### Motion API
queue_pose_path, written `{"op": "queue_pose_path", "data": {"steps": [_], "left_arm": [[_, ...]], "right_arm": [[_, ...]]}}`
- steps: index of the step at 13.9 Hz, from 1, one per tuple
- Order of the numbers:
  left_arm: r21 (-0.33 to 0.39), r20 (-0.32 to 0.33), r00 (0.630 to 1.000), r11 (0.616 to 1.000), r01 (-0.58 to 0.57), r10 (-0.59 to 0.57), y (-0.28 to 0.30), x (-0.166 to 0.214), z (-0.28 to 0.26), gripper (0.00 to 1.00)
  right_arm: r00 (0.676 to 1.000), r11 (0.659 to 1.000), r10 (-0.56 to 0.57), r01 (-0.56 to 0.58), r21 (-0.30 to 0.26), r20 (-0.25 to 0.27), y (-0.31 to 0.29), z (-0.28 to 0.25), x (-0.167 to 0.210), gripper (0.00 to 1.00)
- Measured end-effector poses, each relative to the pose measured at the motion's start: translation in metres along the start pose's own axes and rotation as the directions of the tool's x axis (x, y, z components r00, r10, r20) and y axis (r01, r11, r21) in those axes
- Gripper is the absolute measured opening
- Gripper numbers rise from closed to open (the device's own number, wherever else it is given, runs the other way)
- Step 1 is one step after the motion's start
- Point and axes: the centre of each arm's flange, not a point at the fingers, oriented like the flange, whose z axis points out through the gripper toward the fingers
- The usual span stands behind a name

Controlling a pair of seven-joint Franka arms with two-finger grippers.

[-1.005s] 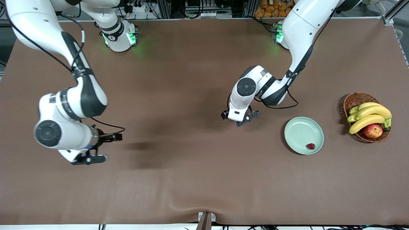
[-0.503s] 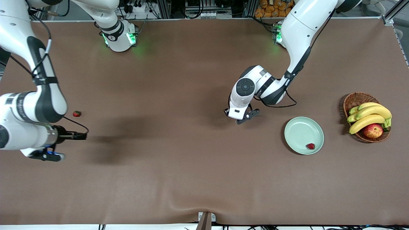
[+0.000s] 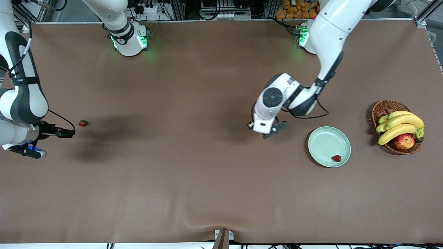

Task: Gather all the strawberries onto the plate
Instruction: 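Drop the strawberry on the plate while the right gripper grasps the last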

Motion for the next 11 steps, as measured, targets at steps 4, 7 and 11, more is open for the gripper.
{"op": "queue_pose_path", "data": {"steps": [4, 7, 11], "left_arm": [[-0.040, -0.046, 0.999, 0.999, -0.025, 0.023, -0.061, 0.118, -0.037, 0.32], [-0.038, -0.057, 0.993, 0.994, -0.102, 0.100, -0.116, 0.184, -0.042, 0.32], [-0.021, -0.044, 0.977, 0.978, -0.208, 0.207, -0.180, 0.240, -0.030, 0.32]], "right_arm": [[1.000, 1.000, 0.017, -0.017, 0.015, 0.007, 0.014, 0.038, -0.008, 1.00], [1.000, 1.000, 0.007, -0.006, 0.025, -0.029, 0.006, 0.059, -0.012, 1.00], [0.998, 0.999, -0.005, 0.007, 0.036, -0.060, -0.001, 0.078, -0.015, 1.00]]}}
